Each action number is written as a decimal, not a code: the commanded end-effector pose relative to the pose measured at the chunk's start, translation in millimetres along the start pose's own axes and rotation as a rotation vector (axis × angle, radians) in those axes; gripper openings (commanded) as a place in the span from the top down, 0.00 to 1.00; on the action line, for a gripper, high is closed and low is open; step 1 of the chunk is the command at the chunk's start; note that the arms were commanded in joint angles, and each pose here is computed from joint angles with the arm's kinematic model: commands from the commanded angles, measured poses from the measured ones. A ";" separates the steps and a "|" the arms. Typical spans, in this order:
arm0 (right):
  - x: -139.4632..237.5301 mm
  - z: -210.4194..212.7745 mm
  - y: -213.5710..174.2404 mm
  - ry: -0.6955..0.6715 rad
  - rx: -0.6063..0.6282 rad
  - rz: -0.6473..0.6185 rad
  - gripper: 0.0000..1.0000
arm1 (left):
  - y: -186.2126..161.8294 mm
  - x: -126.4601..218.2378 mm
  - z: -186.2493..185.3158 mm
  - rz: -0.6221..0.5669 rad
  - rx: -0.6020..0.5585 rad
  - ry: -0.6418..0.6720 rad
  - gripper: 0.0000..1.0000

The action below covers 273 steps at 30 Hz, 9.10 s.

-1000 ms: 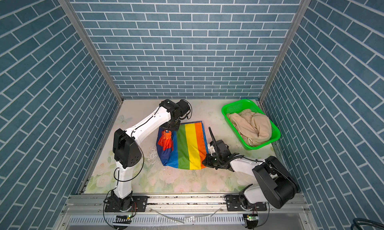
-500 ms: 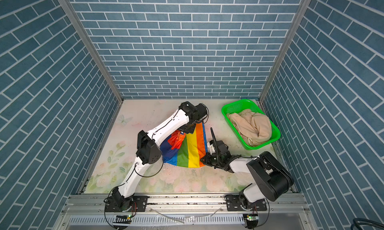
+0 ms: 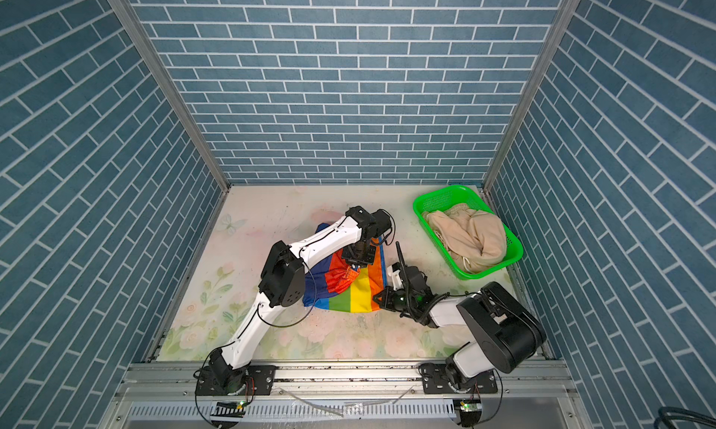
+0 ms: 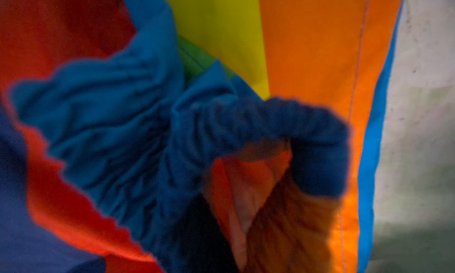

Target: Fold and stack the shorts

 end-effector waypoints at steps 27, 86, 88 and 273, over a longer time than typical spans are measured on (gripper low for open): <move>84.6 2.1 -0.9 -0.375 0.042 0.010 0.89 | 20.2 105.5 -28.5 -0.072 0.116 -0.823 0.31; 6.7 -31.5 149.1 -0.507 0.082 0.123 0.92 | -75.2 -87.1 93.2 0.184 0.251 -0.575 0.38; 0.5 -35.9 149.0 -0.502 0.076 0.122 0.84 | -73.7 -82.4 92.2 0.183 0.252 -0.584 0.38; 104.1 -7.9 122.3 -0.386 0.002 -0.291 0.64 | 144.3 -12.8 483.9 -0.291 0.763 -0.078 0.97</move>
Point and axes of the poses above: each gripper's point midway between its finger pads, its own x axis back along the fingers, its own z axis along the line the jaws close on, y = z × x, the point moved 5 cm from there along x, back along the fingers, and after that the axes turned 4 degrees about x, right-handed, at the moved point
